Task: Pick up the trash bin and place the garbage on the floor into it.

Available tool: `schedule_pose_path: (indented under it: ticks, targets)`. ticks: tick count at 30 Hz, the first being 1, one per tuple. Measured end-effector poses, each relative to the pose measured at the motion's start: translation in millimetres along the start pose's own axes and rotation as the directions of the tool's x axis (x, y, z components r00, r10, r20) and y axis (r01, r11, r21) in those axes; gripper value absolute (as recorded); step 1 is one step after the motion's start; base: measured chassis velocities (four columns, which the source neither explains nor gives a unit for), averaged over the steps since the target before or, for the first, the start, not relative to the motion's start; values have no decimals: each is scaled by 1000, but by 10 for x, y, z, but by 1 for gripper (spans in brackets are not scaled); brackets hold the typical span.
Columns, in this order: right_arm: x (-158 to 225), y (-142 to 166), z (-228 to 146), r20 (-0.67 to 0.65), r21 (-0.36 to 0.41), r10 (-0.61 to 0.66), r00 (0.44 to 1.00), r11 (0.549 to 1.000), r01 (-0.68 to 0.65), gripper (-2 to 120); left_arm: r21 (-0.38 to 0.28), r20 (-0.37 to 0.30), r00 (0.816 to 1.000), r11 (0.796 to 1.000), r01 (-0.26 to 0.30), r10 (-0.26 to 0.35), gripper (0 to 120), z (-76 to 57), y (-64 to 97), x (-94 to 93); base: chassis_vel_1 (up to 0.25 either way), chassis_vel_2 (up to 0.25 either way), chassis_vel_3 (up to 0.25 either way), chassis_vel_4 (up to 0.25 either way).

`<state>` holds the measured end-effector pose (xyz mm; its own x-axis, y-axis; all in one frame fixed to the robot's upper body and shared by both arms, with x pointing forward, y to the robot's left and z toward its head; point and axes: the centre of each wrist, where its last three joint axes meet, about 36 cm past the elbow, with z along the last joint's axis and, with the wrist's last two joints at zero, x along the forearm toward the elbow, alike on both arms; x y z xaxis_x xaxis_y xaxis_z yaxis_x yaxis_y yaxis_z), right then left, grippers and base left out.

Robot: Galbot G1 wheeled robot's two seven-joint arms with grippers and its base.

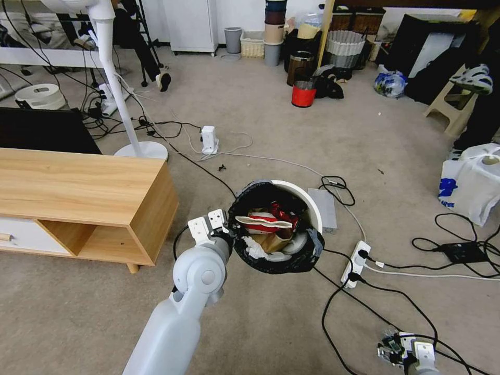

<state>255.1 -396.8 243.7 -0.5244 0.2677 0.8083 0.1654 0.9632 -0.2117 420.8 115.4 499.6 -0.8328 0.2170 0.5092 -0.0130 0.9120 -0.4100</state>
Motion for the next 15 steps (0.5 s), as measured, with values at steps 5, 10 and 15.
schedule_pose_path:
  ticks: [5, 10, 15]
  targets:
    - [0, 20, 3, 4, -1, -2, 1000, 1000, 2, 80, -3, 0, 1000, 1000, -2, 2, 0, -1, -3, 6, 0, 0, 0, 0]
    - [31, 53, -4, 10, -1, -9, 1000, 1000, 9, 64, -5, 1, 1000, 1000, -2, 2, 0, -5, 1, 9, 0, 0, 0, 0]
    - [35, 60, 0, 9, -4, -10, 1000, 1000, 10, 47, -1, 1, 1000, 1000, -5, 5, 0, -4, -14, 8, 0, 0, 0, 0]
